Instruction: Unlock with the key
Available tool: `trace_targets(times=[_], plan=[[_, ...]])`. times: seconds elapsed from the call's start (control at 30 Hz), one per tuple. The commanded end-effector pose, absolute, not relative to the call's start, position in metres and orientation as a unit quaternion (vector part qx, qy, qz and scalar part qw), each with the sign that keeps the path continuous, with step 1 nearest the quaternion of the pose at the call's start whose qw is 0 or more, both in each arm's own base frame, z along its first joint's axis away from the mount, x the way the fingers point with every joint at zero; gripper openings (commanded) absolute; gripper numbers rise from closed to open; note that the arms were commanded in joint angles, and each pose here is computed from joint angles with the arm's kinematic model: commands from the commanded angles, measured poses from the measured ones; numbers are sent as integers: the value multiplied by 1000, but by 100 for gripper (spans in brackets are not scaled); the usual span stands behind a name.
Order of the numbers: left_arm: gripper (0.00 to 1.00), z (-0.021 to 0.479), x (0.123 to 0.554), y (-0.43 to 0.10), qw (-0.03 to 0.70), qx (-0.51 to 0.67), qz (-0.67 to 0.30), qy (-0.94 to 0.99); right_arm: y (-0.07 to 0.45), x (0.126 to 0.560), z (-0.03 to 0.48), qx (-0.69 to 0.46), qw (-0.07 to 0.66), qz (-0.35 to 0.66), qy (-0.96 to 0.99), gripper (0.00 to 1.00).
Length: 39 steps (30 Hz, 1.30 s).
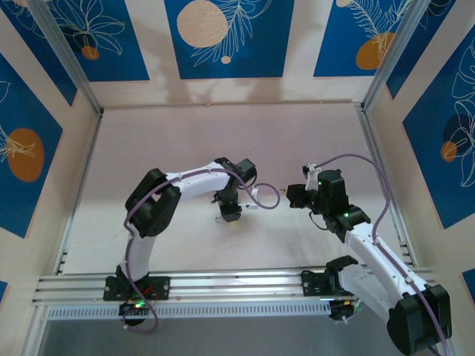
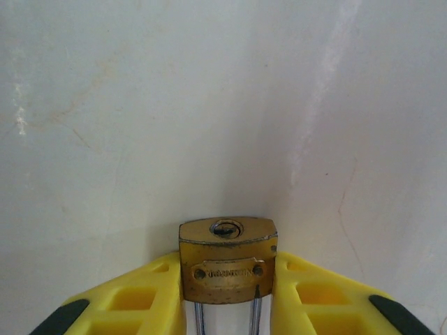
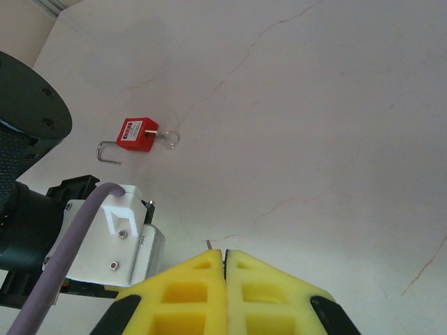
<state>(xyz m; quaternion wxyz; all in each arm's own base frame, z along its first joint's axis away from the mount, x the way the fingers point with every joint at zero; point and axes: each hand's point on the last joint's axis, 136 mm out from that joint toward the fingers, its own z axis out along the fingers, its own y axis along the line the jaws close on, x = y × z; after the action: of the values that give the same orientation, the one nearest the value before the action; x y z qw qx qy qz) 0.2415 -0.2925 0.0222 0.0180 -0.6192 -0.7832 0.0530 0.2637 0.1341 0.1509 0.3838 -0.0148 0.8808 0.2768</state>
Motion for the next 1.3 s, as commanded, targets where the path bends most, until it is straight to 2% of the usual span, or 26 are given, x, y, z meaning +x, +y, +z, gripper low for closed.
trace_targets(times=[0.0,0.13,0.33,0.5,0.57,0.7,0.93,1.27], plan=[[28,8,229,-277,59,-609,54,-789,135,261,153,-13,386,286,877,0],[28,9,228,-280,60,-607,61,-790,134,261,154,-13,387,285,877,0],[43,8,221,-282,76,-605,77,-789,134,260,156,-14,390,285,876,0],[46,8,218,-284,73,-602,89,-790,133,260,155,-13,389,284,876,0],[43,6,219,-284,76,-602,87,-790,133,260,155,-13,390,284,876,0],[32,2,217,-281,85,-599,83,-792,133,259,157,-15,391,285,875,0],[27,3,219,-280,74,-596,81,-795,133,259,157,-14,392,285,875,0],[23,57,246,-312,-85,-595,113,-791,138,256,157,-16,383,300,873,0]])
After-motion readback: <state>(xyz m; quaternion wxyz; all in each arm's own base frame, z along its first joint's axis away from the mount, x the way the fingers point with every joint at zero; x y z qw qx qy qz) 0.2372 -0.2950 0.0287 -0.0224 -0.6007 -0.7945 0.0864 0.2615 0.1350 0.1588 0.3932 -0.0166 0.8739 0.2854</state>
